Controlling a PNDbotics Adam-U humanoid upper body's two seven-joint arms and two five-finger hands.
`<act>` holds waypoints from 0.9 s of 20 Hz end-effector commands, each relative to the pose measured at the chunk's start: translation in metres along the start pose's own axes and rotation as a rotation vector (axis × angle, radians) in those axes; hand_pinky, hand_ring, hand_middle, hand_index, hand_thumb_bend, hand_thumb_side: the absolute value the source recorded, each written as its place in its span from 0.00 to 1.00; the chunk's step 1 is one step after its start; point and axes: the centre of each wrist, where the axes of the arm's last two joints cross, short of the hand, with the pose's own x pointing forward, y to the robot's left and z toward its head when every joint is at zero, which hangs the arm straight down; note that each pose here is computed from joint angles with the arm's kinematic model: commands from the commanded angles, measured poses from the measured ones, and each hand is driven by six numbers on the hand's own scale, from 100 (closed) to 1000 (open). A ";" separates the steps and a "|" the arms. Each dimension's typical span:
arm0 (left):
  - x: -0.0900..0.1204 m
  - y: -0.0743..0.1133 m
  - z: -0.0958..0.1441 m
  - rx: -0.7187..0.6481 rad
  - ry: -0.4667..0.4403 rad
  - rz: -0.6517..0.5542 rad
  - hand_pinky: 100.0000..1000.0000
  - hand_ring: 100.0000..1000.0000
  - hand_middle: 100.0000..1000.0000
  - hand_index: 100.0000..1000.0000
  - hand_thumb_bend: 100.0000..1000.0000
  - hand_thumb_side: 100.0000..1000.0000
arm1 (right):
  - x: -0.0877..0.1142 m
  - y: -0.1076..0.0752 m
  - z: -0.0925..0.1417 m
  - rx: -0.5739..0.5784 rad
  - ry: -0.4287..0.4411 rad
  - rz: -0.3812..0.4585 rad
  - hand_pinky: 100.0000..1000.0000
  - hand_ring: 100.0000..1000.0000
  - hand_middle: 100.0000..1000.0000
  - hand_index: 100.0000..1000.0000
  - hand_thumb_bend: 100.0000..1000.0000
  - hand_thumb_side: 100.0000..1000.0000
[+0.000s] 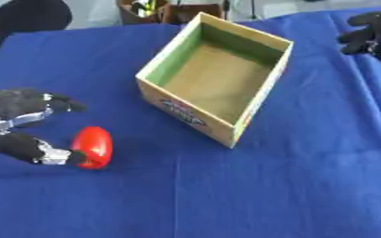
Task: Pick up objects on the table and place them in the box.
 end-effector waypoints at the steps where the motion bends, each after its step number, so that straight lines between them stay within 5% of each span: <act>1: -0.010 0.004 0.001 -0.032 0.011 -0.010 0.75 0.83 0.80 1.00 0.64 1.00 | 0.006 -0.004 -0.003 0.008 -0.025 0.020 0.71 0.73 0.44 0.74 0.00 0.80; 18: -0.018 -0.003 -0.015 -0.050 -0.043 0.039 0.70 0.80 0.78 1.00 0.64 1.00 | 0.005 -0.004 -0.003 0.021 -0.025 0.022 0.71 0.73 0.44 0.74 0.00 0.79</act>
